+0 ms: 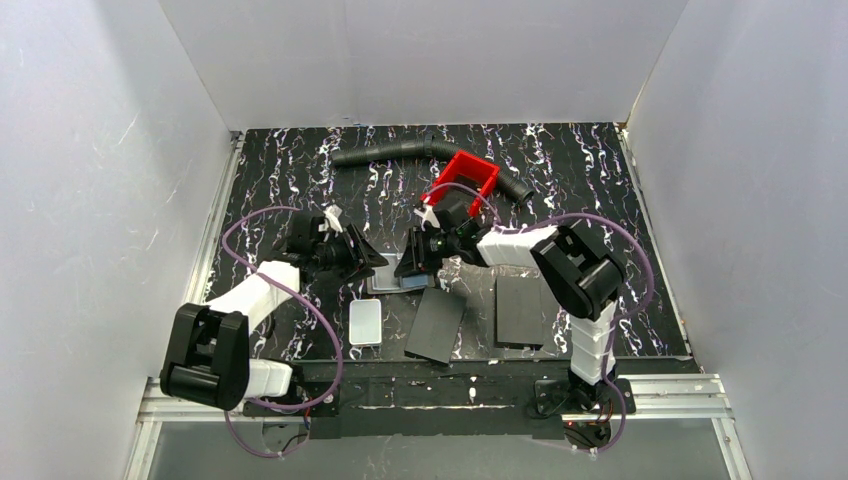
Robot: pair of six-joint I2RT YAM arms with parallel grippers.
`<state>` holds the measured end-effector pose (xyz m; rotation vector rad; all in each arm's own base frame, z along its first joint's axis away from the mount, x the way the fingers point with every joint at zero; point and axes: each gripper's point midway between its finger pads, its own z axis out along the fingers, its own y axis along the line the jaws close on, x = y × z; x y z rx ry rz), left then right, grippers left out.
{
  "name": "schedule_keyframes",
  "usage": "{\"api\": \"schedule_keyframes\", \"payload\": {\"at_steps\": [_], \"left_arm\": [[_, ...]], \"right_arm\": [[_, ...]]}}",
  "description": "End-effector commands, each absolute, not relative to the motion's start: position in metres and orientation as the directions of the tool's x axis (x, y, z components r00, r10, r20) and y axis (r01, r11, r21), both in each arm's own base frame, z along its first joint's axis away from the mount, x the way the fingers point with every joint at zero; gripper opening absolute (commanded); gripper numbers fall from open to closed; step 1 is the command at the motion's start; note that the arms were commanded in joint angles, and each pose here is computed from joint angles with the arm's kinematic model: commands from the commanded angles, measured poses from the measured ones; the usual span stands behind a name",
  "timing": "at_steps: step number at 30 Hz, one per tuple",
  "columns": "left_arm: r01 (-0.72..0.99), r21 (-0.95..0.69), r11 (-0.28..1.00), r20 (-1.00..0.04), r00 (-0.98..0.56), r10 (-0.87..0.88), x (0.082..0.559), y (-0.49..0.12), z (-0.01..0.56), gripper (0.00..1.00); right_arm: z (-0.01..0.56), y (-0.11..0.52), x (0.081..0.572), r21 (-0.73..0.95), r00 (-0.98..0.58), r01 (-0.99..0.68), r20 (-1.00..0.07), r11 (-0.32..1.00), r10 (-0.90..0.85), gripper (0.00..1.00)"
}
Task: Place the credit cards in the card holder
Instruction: Insert the credit card into the card holder.
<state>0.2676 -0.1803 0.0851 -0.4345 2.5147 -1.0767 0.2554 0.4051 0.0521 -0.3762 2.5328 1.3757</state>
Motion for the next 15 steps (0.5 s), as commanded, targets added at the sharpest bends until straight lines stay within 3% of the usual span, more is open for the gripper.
{"api": "schedule_keyframes", "payload": {"at_steps": [1, 9, 15], "left_arm": [[-0.029, -0.784, 0.62, -0.277, -0.877, -0.391, 0.277, -0.189, 0.115, 0.51], [0.024, -0.808, 0.588, -0.302, -0.875, -0.378, 0.276, -0.195, 0.131, 0.54], [0.138, -0.794, 0.592, -0.39, -0.863, -0.321, 0.281, -0.211, 0.154, 0.56]], "right_arm": [[0.111, 0.4, 0.27, 0.7, -0.856, -0.494, -0.496, 0.515, -0.148, 0.41], [0.135, 0.353, 0.281, 0.651, -0.84, -0.491, -0.53, 0.579, -0.117, 0.45], [0.14, 0.264, 0.332, 0.598, -0.824, -0.365, -0.564, 0.713, 0.052, 0.54]]}}
